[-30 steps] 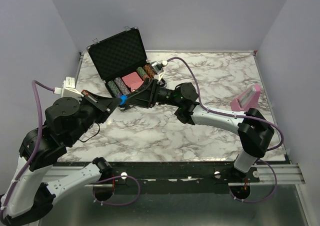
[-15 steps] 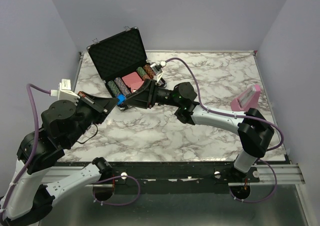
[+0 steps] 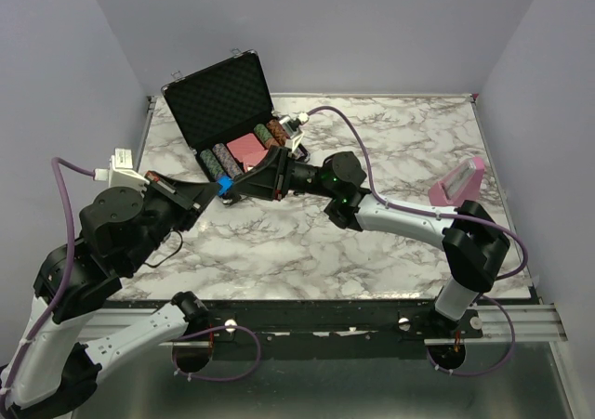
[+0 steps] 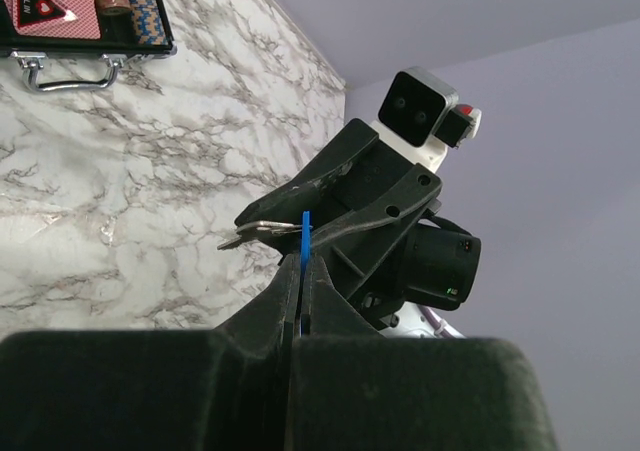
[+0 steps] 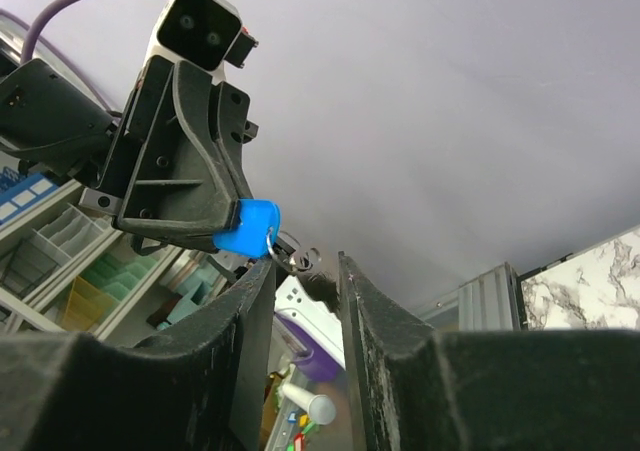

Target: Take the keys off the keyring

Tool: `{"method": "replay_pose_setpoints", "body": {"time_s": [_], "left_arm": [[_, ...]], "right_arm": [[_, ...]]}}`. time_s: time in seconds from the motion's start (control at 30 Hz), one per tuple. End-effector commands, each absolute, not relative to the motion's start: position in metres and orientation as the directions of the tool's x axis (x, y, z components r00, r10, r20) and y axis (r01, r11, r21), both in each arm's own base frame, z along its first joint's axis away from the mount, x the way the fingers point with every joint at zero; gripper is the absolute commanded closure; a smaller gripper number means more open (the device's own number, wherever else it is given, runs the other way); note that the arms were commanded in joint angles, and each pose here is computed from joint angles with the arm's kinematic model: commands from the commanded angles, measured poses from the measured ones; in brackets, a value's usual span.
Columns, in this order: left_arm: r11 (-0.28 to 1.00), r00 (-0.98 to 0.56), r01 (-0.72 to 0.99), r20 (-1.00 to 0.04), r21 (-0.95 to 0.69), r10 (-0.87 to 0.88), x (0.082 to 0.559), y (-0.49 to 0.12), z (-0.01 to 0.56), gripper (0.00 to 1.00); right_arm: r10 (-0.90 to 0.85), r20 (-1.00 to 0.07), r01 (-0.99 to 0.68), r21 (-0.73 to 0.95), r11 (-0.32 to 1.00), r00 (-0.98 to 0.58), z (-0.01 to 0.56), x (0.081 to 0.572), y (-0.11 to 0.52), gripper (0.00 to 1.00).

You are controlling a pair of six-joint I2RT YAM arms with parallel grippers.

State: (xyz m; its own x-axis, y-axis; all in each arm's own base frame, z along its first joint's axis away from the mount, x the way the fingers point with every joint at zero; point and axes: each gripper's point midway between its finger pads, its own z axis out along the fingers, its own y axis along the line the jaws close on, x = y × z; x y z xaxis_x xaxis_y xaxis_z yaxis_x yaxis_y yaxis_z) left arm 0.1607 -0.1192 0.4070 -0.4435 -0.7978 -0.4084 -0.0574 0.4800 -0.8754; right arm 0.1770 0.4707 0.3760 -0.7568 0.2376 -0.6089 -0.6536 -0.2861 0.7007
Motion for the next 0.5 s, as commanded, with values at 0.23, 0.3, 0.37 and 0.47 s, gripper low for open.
{"method": "replay_pose_setpoints", "body": {"time_s": [0.23, 0.3, 0.37, 0.47], "left_arm": [[0.47, -0.403, -0.066, -0.407, -0.88, -0.819, 0.1642, -0.1121, 0.4076, 1.0], [0.471, -0.402, -0.07, -0.407, -0.88, -0.82, 0.1645, -0.1117, 0.4067, 1.0], [0.47, -0.399, -0.071, -0.406, -0.88, -0.822, 0.1647, -0.1111, 0.4065, 1.0], [0.471, -0.398, -0.074, -0.407, -0.879, -0.822, 0.1646, -0.1108, 0.4059, 1.0]], "right_arm": [[0.232, -0.639, -0.678, 0.659, -0.327, -0.733, 0.3943, 0.1659, 0.4702, 0.68], [0.225, -0.638, -0.674, 0.662, -0.328, -0.737, 0.394, 0.1648, 0.4706, 0.7], [0.222, -0.638, -0.673, 0.663, -0.328, -0.737, 0.3935, 0.1646, 0.471, 0.74], [0.218, -0.637, -0.67, 0.666, -0.327, -0.74, 0.3922, 0.1647, 0.4715, 0.76]]}}
